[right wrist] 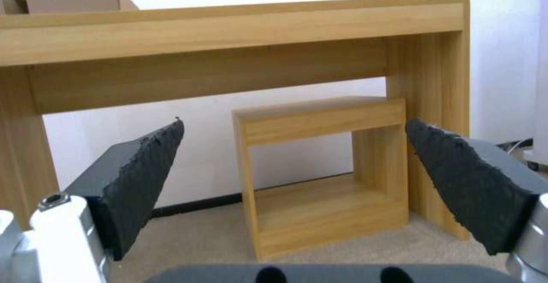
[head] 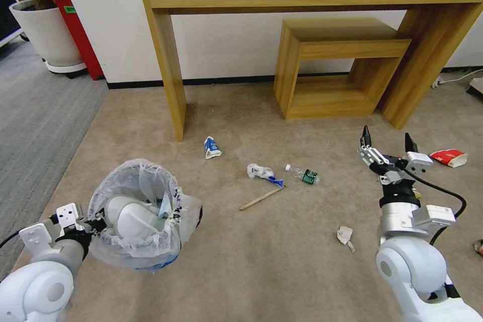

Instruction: Pick up the trash bin and place the garbage on the floor into it.

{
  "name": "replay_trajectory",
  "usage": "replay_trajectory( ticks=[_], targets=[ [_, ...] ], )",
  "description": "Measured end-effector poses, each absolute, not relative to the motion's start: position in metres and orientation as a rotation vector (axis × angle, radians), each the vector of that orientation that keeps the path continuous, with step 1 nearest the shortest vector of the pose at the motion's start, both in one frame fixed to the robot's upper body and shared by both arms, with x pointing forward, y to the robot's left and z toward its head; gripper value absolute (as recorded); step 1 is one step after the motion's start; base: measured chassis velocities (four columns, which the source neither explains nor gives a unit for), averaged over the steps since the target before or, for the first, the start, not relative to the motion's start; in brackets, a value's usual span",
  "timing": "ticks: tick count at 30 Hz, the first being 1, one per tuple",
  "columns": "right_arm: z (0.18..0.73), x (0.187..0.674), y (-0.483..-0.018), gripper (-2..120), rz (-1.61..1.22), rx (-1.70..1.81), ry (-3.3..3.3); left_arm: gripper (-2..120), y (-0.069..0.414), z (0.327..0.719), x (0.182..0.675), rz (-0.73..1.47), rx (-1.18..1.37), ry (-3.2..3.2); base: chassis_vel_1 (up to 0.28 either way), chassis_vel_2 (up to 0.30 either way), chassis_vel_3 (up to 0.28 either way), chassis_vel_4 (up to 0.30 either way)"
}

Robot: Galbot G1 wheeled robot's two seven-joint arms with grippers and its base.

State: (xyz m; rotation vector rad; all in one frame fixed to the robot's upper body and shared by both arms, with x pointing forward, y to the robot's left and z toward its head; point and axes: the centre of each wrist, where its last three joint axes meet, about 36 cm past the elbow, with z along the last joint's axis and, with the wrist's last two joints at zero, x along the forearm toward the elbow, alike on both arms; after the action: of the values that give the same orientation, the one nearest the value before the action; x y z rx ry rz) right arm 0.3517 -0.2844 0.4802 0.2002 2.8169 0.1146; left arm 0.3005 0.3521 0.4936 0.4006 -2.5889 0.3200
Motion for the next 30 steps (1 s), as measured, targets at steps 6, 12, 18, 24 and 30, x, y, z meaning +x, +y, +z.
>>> replay_trajectory(
  ticks=[6, 12, 18, 24, 30],
  targets=[
    [0.4822, 0.3518, -0.2837, 99, 0.111, 0.199, 2.819, 0, 0.3510, 0.4947, 0.2967, 0.318, 0.405, -2.591, -0.086, 0.083, 0.089, -0.090],
    [0.4818, 0.3501, -0.2808, 100, 0.120, 0.194, 2.822, 0, 0.3504, 0.4960, 0.2950, 0.316, 0.405, -2.594, -0.123, 0.123, 0.127, -0.123],
    [0.4849, 0.3473, -0.2774, 100, 0.141, 0.180, 2.821, 0, 0.3500, 0.4964, 0.2936, 0.313, 0.405, -2.596, -0.059, 0.063, 0.063, -0.058],
    [0.4857, 0.3472, -0.2776, 99, 0.137, 0.176, 2.827, 0, 0.3503, 0.4978, 0.2935, 0.310, 0.404, -2.600, -0.007, 0.008, 0.008, -0.012],
    [0.4840, 0.3481, -0.2774, 99, 0.136, 0.177, 2.831, 0, 0.3507, 0.4978, 0.2935, 0.310, 0.405, -2.600, -0.075, 0.079, 0.077, -0.076]
  ],
)
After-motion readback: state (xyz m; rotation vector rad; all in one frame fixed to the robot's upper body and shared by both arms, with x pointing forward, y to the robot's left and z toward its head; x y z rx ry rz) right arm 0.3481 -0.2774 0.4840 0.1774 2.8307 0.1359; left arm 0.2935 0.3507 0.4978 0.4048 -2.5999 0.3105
